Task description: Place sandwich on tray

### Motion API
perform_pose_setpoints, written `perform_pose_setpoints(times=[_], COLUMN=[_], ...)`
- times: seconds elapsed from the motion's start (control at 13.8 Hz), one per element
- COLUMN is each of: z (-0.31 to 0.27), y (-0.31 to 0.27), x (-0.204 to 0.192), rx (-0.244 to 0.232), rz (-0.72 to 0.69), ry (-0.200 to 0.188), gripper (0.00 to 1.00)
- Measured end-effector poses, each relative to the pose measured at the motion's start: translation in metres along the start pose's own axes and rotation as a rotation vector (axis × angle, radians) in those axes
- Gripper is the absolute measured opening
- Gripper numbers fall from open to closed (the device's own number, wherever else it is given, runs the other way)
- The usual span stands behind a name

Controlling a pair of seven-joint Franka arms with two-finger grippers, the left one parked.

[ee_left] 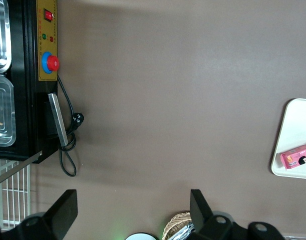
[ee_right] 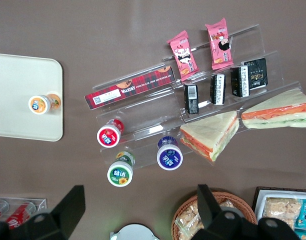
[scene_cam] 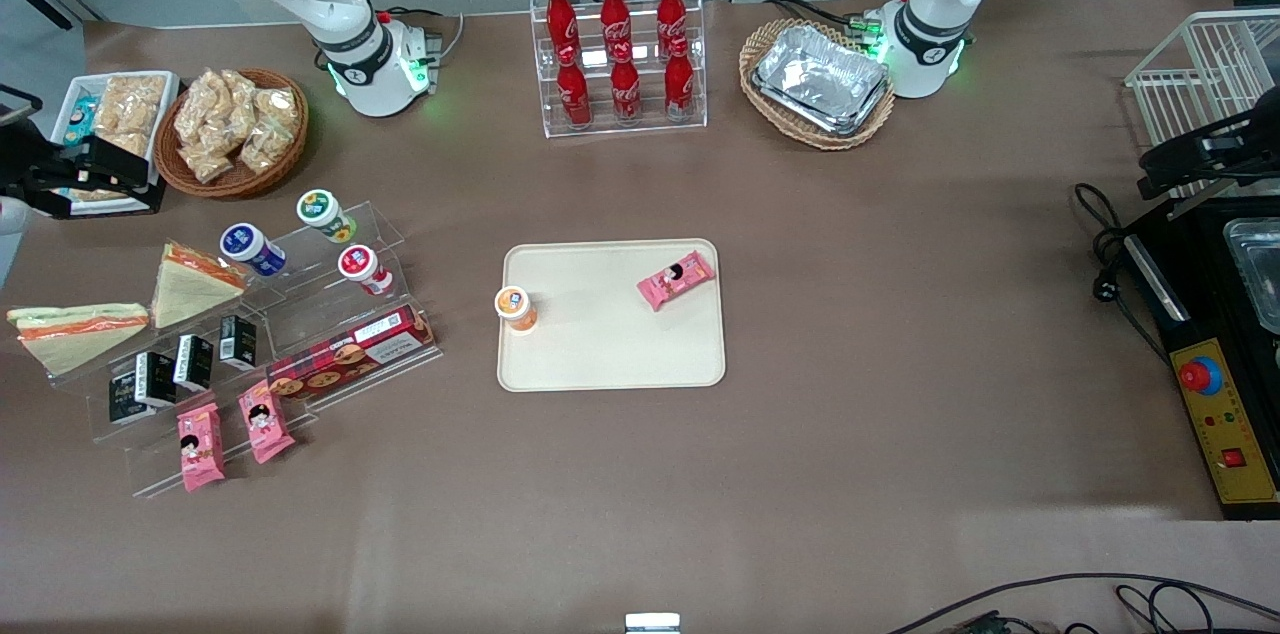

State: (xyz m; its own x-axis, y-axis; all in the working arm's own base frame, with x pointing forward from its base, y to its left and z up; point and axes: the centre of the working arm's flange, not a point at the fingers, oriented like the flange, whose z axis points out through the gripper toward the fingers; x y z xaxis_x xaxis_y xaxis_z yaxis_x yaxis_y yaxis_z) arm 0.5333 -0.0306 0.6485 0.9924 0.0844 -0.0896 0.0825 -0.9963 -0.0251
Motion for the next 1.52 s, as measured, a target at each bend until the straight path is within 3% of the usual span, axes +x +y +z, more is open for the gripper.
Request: perform_pose_setpoints(times=[0.51, 0.94, 1.52], z=[0.000, -0.001, -0.003], y=[0.004, 0.043, 0.118], x=[-0.001, -0.007, -0.022], rx=[0.001, 0.006, -0.016], rz=[-0.020, -0.228, -0.525], ry=[0.000, 0.008, 0.058], gripper=[1.00, 1.00, 1.00])
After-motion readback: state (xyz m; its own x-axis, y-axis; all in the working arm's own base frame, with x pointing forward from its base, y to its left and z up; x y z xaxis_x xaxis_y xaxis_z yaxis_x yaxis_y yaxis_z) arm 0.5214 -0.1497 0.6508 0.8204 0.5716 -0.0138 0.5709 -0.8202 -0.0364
